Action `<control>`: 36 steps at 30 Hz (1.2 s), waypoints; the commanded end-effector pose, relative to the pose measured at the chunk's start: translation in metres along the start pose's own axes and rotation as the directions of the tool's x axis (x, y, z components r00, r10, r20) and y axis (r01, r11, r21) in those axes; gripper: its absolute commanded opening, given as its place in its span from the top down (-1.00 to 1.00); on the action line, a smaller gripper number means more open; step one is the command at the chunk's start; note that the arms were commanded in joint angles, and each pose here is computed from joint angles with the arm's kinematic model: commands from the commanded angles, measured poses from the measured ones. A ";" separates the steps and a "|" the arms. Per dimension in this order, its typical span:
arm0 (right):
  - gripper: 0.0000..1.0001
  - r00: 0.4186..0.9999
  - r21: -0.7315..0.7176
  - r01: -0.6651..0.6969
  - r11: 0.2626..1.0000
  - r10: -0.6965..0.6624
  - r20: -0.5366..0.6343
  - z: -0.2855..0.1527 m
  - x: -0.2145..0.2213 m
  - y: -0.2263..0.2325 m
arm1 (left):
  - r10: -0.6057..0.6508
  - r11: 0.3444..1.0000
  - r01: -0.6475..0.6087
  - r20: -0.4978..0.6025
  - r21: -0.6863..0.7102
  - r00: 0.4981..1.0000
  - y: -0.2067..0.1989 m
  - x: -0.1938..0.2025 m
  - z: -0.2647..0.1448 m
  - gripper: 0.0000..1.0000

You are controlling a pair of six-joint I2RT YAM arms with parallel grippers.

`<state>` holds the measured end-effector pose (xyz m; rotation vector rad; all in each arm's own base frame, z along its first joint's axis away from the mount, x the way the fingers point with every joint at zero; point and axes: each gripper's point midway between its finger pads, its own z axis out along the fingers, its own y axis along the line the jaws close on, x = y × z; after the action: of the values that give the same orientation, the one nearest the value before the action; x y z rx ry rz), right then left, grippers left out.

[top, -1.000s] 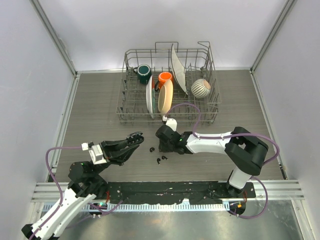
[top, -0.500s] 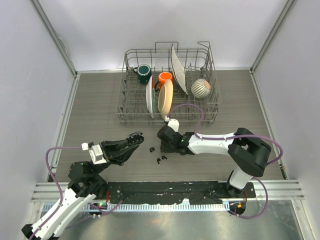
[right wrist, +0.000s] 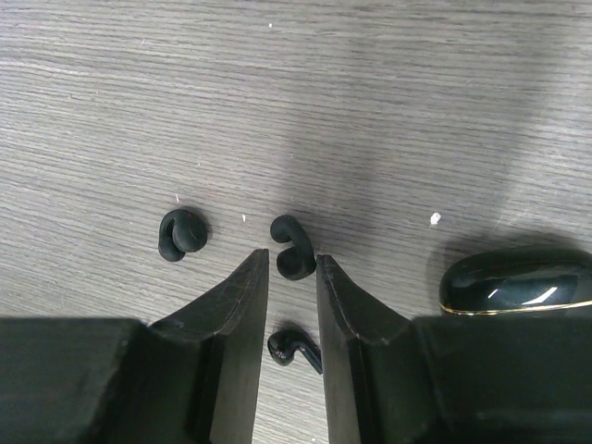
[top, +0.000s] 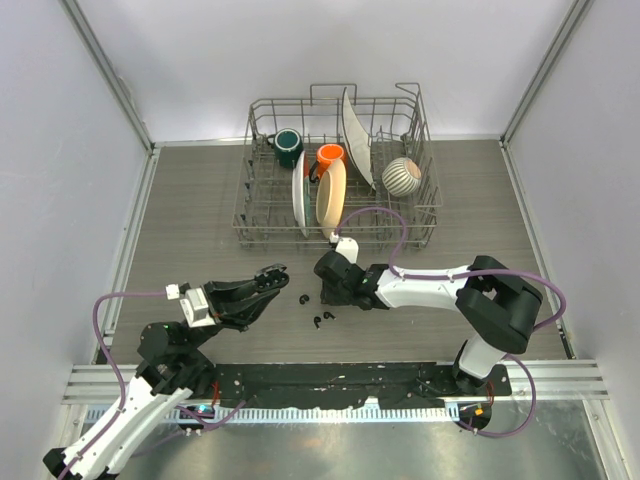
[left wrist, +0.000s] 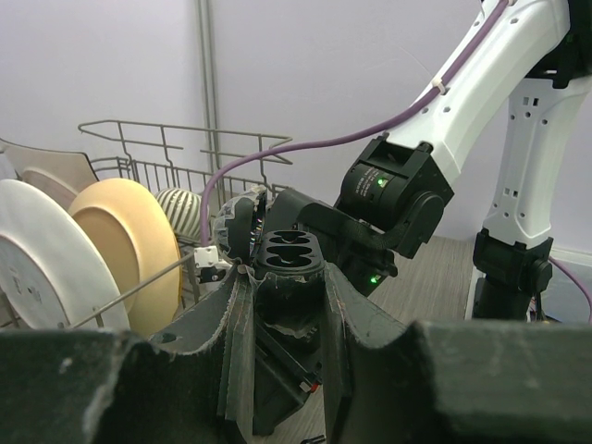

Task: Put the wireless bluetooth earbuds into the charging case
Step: Pick up the earbud from the center of the board.

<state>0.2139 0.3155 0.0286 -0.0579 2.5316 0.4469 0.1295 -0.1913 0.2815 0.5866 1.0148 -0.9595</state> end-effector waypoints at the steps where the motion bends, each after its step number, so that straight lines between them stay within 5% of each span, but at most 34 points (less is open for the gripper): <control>1: 0.35 0.997 -0.021 -0.016 1.000 0.018 0.078 -0.005 -0.024 0.010 | 0.013 1.000 -0.013 0.045 0.004 0.999 -0.002 -0.018 0.002 1.00; 18: 0.51 0.998 -0.061 0.018 0.998 -0.015 0.062 0.000 -0.026 0.018 | 0.008 1.000 -0.008 0.037 0.009 0.999 -0.002 -0.015 0.005 1.00; 36: 0.99 0.994 -0.117 0.101 0.988 -0.096 0.050 -0.001 -0.025 0.028 | 0.008 1.000 -0.009 0.036 0.005 0.999 -0.001 -0.014 0.004 1.00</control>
<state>0.2216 0.3233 0.0329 -0.1622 2.5112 0.4853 0.1317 -0.1932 0.2775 0.5908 1.0342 -0.9596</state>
